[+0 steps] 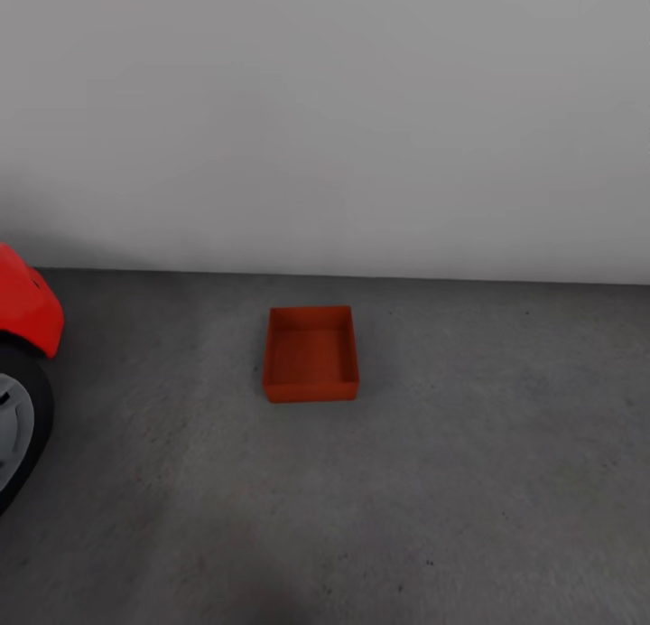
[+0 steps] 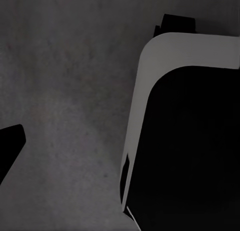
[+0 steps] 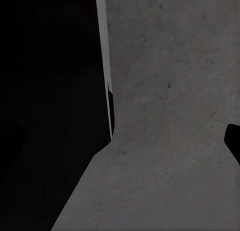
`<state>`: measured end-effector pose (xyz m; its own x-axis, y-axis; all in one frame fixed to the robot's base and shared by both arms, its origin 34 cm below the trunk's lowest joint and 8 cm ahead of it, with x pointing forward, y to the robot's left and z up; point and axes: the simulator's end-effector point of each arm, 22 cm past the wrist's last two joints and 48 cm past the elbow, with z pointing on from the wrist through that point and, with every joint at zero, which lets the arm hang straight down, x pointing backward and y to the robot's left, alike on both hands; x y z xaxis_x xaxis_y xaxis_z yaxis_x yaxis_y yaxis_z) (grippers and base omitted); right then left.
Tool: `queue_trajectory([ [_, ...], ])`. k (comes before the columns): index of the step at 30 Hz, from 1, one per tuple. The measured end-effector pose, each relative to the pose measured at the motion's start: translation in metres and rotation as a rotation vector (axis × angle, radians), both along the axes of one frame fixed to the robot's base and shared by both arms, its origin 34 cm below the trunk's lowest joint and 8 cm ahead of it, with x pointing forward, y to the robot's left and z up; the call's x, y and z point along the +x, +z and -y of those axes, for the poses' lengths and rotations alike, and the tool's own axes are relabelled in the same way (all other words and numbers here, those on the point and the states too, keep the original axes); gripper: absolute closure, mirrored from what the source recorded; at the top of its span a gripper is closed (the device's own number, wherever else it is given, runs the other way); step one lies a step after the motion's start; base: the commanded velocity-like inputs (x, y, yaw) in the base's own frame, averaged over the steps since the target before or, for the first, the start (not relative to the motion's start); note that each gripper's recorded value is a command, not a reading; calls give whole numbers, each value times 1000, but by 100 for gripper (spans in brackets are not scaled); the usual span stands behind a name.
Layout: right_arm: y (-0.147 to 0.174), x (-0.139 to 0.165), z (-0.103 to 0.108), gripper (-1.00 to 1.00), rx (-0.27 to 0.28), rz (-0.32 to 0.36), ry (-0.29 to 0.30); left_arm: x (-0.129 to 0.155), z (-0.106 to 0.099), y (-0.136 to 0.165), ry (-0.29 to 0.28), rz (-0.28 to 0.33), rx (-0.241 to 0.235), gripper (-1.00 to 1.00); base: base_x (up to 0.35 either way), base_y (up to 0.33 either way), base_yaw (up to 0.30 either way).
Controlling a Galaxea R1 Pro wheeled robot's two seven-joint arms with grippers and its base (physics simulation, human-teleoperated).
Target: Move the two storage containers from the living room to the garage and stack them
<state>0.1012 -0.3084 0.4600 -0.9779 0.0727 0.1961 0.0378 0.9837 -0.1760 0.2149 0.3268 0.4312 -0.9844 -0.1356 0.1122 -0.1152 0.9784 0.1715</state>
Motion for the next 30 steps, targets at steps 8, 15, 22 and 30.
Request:
queue_trajectory([
  [8,-1,5,-1,-100,2,12,1,5,0,1,0,13,0,-100,0,0,0],
  [15,-1,9,-1,-100,3,20,1,10,0,2,0,23,0,-100,0,0,0],
  [22,-1,13,-2,-100,4,30,0,15,0,3,0,34,0,-100,0,0,0],
  [30,2,3,-12,-100,16,28,0,20,0,4,0,46,0,-100,0,0,0],
])
